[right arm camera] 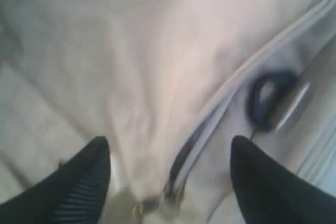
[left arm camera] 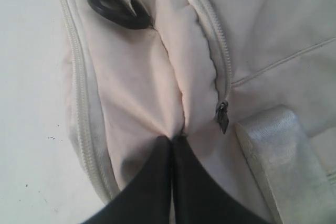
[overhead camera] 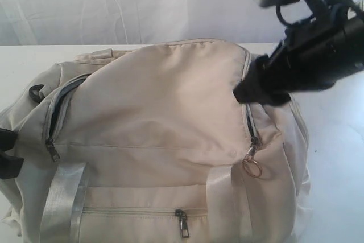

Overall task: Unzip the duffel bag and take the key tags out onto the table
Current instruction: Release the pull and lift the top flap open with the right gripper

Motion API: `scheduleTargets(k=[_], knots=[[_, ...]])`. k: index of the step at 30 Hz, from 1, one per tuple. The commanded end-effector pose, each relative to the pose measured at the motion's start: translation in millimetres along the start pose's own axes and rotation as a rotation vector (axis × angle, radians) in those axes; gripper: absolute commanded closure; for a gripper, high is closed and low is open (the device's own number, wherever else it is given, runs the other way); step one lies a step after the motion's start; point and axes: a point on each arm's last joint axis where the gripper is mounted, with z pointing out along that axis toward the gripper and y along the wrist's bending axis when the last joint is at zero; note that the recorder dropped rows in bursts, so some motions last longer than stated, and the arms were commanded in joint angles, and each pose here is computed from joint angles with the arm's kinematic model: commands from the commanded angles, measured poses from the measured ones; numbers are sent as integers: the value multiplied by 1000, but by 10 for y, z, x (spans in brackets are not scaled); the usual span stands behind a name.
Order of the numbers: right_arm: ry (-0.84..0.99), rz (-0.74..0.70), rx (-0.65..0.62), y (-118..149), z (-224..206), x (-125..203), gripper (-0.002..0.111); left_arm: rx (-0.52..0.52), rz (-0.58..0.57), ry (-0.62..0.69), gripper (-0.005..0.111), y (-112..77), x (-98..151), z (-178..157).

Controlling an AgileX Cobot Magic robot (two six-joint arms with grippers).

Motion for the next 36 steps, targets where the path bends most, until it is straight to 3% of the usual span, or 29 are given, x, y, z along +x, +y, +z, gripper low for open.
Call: scheduleTargets(k=[1, 5, 11, 16, 25, 31, 36], knots=[[-144, 180, 87, -210, 212, -247, 47, 4, -12, 7, 107, -2, 22, -22], [-61, 326, 89, -508, 612, -357, 47, 4, -11, 5, 107, -2, 20, -22], [-73, 347, -18, -528, 849, -493, 52, 10, -16, -11, 107, -8, 6, -22], [-27, 356, -29, -541, 952, -449, 68, 11, -18, -11, 107, -9, 6, -22], [-20, 289, -95, -473, 921, -459, 108, 11, -18, -11, 107, -9, 6, -22], [38, 167, -234, -290, 724, -417, 108, 11, -16, -11, 107, -9, 6, -22], [48, 70, -347, -25, 280, -335, 108, 12, -16, -19, 107, -10, -2, -22]])
